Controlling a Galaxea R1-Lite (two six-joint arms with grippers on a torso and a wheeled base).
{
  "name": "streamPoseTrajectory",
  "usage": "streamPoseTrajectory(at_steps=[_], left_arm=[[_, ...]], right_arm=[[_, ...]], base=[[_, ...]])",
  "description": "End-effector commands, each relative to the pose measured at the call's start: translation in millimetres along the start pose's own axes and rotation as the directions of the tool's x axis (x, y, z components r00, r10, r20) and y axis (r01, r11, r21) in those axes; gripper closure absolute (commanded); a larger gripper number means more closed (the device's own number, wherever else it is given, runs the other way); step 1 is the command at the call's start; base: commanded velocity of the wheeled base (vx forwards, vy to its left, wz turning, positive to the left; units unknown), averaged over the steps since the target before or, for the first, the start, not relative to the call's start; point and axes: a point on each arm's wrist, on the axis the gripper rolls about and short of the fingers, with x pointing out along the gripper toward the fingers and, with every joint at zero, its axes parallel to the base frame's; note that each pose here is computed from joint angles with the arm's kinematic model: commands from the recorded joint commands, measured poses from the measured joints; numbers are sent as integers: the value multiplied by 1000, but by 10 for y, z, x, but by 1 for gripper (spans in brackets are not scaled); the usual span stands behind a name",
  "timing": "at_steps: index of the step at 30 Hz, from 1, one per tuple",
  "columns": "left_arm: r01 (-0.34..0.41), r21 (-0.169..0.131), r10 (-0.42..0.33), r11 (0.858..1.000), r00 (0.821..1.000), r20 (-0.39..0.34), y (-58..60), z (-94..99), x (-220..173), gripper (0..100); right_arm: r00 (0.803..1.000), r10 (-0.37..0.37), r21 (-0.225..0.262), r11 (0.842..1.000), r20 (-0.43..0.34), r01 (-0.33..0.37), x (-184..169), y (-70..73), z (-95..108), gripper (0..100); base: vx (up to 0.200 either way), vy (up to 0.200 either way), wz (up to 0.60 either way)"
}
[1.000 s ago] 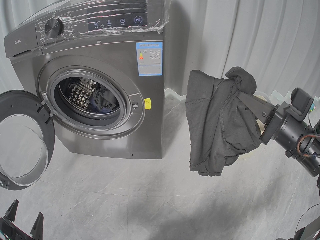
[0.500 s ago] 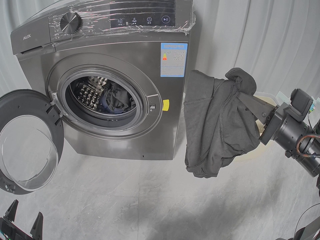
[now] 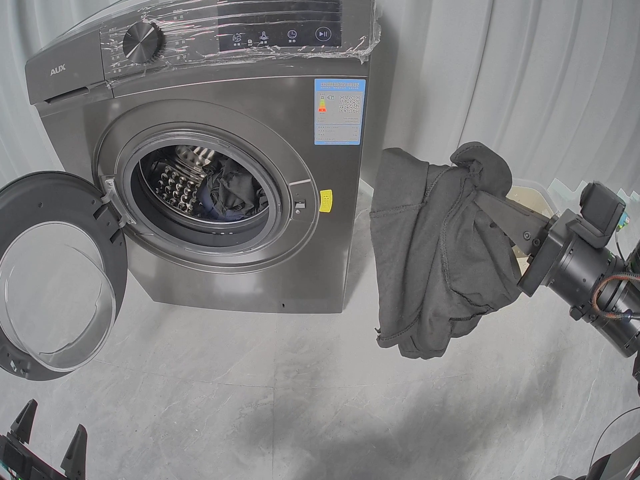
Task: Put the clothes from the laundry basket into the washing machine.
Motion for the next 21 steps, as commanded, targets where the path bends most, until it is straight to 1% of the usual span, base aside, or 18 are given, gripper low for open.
streamPoseTrajectory(at_steps=[1, 6, 8, 9, 10, 11, 15, 16, 17, 19, 21], left_arm=[[0, 1, 0, 1000, 1000, 2, 2, -45, -2, 0], [0, 2, 0, 1000, 1000, 3, 2, -43, -2, 0], [0, 2, 0, 1000, 1000, 2, 2, -45, -2, 0], [0, 2, 0, 1000, 1000, 3, 2, -43, -2, 0], [0, 2, 0, 1000, 1000, 3, 2, -43, -2, 0], [0, 4, 0, 1000, 1000, 2, 2, -45, -2, 0], [0, 5, 0, 1000, 1000, 3, 2, -43, -2, 0], [0, 5, 0, 1000, 1000, 3, 2, -43, -2, 0], [0, 11, 0, 1000, 1000, 3, 2, -43, -2, 0], [-3, 17, 3, 1000, 1000, 3, 3, -46, -1, 0], [-3, 31, 3, 1000, 1000, 2, 2, -47, -1, 0]], right_arm=[[1000, 0, -1, 1000, -4, 0, -14, -1, -3, 100], [1000, 3, -1, 1000, -22, -3, 10, 4, -42, 100], [999, 20, 1, 1000, -32, -20, 26, 20, -67, 100], [998, 48, 5, 999, -34, -48, 36, 43, -79, 100], [998, 51, 5, 999, -32, -51, 36, 45, -76, 100], [997, 70, 7, 998, -32, -70, 43, 54, -65, 100], [995, 92, 11, 996, -49, -91, 56, 84, -94, 100], [995, 92, 11, 996, -49, -91, 56, 84, -94, 100], [993, 110, 17, 994, -50, -109, 90, 129, -112, 100], [992, 117, 19, 993, -52, -116, 130, 154, -129, 100], [992, 117, 18, 993, -55, -116, 193, 161, -146, 100]], base=[[0, 200, 0], [0, 200, 0], [0, 200, 0], [0, 200, 0], [0, 200, 0], [0, 200, 0], [0, 200, 0], [0, 0, 0], [0, 0, 0], [0, 0, 0], [0, 0, 0]])
